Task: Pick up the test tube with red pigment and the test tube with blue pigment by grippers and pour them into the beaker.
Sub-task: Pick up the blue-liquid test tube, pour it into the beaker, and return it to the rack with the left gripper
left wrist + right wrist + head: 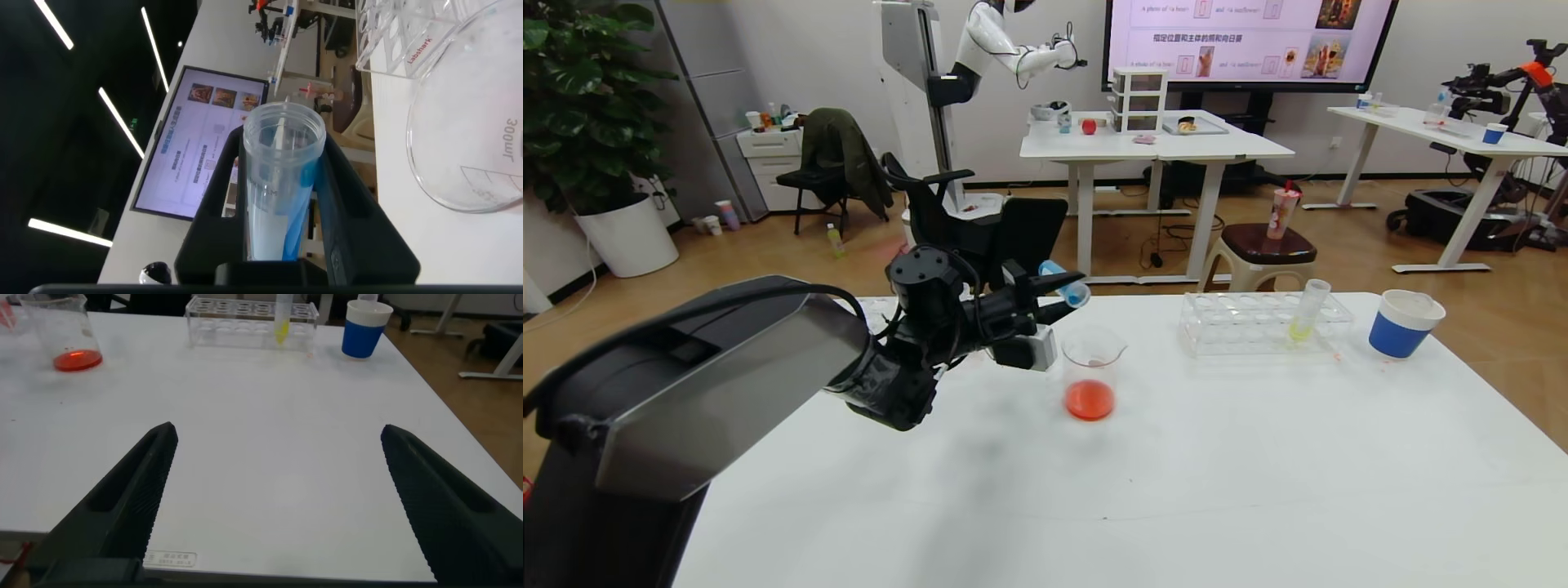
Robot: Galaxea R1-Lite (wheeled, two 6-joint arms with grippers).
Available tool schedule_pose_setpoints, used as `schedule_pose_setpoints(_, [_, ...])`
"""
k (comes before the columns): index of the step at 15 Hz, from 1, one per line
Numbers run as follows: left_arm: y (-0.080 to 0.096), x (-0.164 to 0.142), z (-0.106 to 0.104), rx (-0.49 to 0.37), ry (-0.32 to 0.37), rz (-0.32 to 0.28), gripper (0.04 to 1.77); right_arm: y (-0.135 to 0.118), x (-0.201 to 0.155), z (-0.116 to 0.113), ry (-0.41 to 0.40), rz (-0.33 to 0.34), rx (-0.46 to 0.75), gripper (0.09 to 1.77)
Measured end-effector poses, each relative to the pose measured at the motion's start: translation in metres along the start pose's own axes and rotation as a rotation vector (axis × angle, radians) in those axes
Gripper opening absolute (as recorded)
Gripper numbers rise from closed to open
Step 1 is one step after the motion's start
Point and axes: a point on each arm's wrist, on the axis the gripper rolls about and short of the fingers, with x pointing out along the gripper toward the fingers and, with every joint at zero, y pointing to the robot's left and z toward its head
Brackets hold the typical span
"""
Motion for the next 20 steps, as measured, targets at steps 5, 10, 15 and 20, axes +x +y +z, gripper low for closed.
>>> schedule_pose_setpoints(5, [-0.0060, 0.0004, -0.0025, 0.080, 0.000, -0.007, 0.51, 0.0000, 0.0000, 0.0000, 0.000, 0.000, 0.000, 1.74])
schedule_pose_setpoints(10, [-0.0054, 0.0020, -0.0050, 0.155, 0.000, 0.002, 0.51, 0.0000, 0.0000, 0.0000, 0.000, 0.000, 0.000, 1.74])
schedule_pose_setpoints(15, [-0.0034, 0.0036, -0.0051, 0.228, -0.001, 0.012, 0.51, 0.0000, 0.0000, 0.0000, 0.000, 0.000, 0.000, 1.74])
schedule_pose_setpoints(20, [-0.0032, 0.0038, -0.0049, 0.320, 0.001, 0.012, 0.51, 0.0000, 0.0000, 0.0000, 0.000, 0.000, 0.000, 1.74])
